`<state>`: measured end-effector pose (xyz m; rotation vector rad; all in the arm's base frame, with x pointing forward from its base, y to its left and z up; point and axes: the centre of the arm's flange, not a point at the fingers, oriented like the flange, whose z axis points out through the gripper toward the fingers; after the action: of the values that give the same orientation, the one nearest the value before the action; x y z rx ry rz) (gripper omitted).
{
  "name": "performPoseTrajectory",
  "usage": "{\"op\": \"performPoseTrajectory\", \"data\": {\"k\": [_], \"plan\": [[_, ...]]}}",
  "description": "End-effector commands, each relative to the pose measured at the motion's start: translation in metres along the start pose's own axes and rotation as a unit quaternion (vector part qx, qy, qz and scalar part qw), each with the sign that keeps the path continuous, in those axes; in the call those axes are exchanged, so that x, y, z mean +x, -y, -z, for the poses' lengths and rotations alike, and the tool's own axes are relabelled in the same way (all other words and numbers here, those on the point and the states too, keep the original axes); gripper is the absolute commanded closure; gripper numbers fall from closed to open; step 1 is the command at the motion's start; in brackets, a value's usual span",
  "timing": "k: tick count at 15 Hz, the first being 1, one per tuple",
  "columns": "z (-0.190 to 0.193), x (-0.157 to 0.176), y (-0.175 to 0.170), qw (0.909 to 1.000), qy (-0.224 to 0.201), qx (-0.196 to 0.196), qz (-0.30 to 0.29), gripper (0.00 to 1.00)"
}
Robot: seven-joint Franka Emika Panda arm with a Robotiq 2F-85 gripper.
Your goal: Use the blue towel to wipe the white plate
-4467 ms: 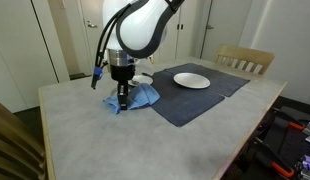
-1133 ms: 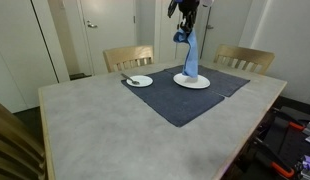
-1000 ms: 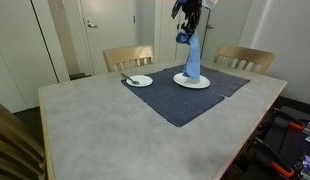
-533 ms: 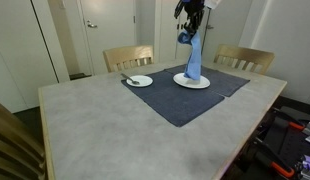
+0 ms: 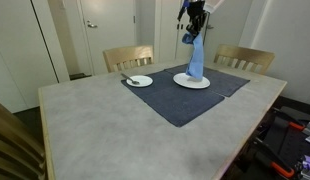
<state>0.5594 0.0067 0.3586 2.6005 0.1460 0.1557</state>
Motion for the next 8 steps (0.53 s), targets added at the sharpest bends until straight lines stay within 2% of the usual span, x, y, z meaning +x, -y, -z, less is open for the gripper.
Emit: {"op": "performPoseTrajectory", "data": {"k": [1, 5, 6, 8], "plan": [[-0.026, 0.005, -0.02, 0.9975, 0.017, 0.05, -0.047, 0.99], [-0.038, -0.008, -0.04, 0.9836, 0.034, 0.146, -0.1, 0.99], [-0.041, -0.008, -0.042, 0.9799, 0.037, 0.164, -0.108, 0.99], [-0.046, -0.008, -0.044, 0.9785, 0.036, 0.178, -0.098, 0.99]]}}
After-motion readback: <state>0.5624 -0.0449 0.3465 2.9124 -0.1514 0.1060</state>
